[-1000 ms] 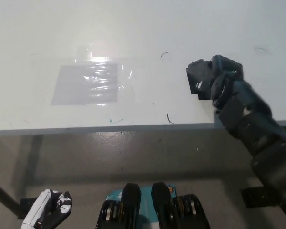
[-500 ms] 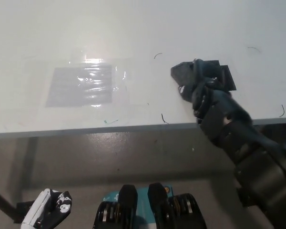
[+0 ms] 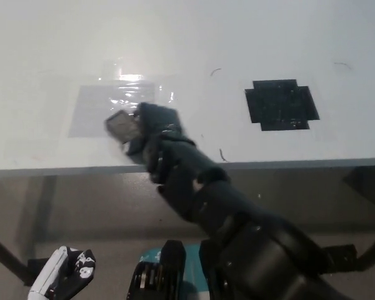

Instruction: A whiteboard eraser is kept on the black marked spot on the table infront of the robot and the robot uses its right hand to swipe it back and forth on the table twice to clean it

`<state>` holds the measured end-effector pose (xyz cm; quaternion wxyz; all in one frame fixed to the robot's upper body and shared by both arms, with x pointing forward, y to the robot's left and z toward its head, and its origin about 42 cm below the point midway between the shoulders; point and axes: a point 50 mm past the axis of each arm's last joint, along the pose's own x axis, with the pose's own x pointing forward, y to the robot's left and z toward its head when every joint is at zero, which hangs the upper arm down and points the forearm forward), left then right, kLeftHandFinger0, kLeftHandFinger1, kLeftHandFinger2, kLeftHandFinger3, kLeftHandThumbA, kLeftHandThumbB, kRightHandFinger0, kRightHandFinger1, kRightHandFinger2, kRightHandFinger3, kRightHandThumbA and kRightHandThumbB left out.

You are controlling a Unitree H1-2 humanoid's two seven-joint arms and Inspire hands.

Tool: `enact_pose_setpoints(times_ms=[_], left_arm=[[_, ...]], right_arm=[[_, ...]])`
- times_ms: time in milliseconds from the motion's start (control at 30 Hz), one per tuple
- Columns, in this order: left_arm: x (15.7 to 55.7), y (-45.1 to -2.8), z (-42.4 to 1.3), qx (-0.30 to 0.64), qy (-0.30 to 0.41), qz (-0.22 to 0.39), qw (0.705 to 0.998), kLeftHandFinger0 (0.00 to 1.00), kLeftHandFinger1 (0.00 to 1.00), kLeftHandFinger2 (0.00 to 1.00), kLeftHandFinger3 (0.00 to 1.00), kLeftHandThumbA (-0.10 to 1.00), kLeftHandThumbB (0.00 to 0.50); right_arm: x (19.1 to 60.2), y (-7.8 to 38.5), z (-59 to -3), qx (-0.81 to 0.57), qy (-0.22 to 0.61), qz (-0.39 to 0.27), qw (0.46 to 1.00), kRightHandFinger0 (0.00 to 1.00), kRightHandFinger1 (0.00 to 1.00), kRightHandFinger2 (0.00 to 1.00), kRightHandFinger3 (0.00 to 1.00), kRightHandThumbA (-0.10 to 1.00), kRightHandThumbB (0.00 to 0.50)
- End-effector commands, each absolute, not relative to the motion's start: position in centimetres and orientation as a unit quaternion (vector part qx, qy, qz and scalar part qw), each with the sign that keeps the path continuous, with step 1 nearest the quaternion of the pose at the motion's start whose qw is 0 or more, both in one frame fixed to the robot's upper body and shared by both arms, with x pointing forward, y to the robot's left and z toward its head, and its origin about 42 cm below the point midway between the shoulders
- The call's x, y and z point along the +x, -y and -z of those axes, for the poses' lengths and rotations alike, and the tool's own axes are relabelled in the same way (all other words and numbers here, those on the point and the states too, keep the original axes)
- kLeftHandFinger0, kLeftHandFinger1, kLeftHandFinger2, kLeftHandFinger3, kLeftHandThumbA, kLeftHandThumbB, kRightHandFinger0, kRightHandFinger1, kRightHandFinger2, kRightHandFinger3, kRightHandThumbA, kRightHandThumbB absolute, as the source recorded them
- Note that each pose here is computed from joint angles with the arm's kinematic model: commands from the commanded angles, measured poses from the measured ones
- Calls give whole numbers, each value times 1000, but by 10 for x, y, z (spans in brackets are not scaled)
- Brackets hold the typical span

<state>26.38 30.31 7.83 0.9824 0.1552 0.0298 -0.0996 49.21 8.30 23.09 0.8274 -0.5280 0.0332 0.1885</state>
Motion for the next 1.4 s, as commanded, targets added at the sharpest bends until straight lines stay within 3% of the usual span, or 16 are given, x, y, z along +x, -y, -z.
enact_pose_setpoints(times_ms=[0,133,167,267,367,400,533,700,733,833,900,967,1033,1067,1133,1367], left_arm=[[264,-313,-92,169,-9,105,980,0,0,0,0,-100,476],[266,-314,-91,169,-8,102,980,0,0,0,0,-100,476],[266,-314,-92,170,-8,103,980,0,0,0,0,-100,475],[267,-312,-92,172,-7,104,980,0,0,0,0,-100,476],[268,-313,-93,171,-9,103,980,0,0,0,0,-100,479],[267,-314,-93,170,-12,104,980,0,0,0,0,-100,479],[269,-314,-93,175,-6,103,979,0,0,0,0,-100,476],[270,-313,-94,180,-6,101,979,0,0,0,0,-100,479],[269,-314,-94,178,-7,100,979,0,0,0,0,-100,480],[267,-315,-93,178,-9,96,979,0,0,0,0,-100,478],[265,-316,-93,178,-9,97,979,0,0,0,0,-100,477],[265,-316,-92,175,-8,96,980,0,0,0,0,-100,475],[265,-317,-91,172,-13,94,980,0,0,0,0,-100,480],[265,-317,-91,172,-11,94,981,0,0,0,0,-100,481],[265,-318,-92,172,-7,93,981,0,0,0,0,-100,480],[264,-320,-90,169,-13,89,982,0,0,0,0,-100,483]], right_arm=[[513,-66,-257,-540,-11,-167,825,85,128,337,783,544,202],[525,-35,-248,-553,-31,-148,819,58,115,284,629,288,135],[529,-23,-244,-558,-41,-139,817,2,17,180,526,152,126],[540,11,-236,-556,-59,-118,821,0,19,76,397,73,114],[549,45,-230,-562,-75,-97,818,50,80,172,769,125,132],[552,58,-228,-562,-83,-89,818,57,83,179,776,128,136],[564,115,-227,-577,-101,-57,808,0,0,26,346,155,113],[573,177,-232,-591,-137,-12,795,88,106,134,667,206,138],[574,193,-233,-594,-145,-1,791,158,199,264,759,194,159],[574,227,-235,-604,-158,15,781,255,295,381,723,177,174],[573,245,-234,-601,-166,24,781,202,225,322,646,176,174],[570,276,-234,-592,-180,47,784,169,197,339,828,119,196],[568,296,-235,-590,-192,62,782,123,148,305,884,101,209],[567,305,-236,-590,-199,70,779,119,158,354,1000,91,180],[564,323,-238,-588,-208,83,778,83,132,324,1000,59,181],[555,362,-238,-600,-217,98,764,291,441,602,1000,235,173]])
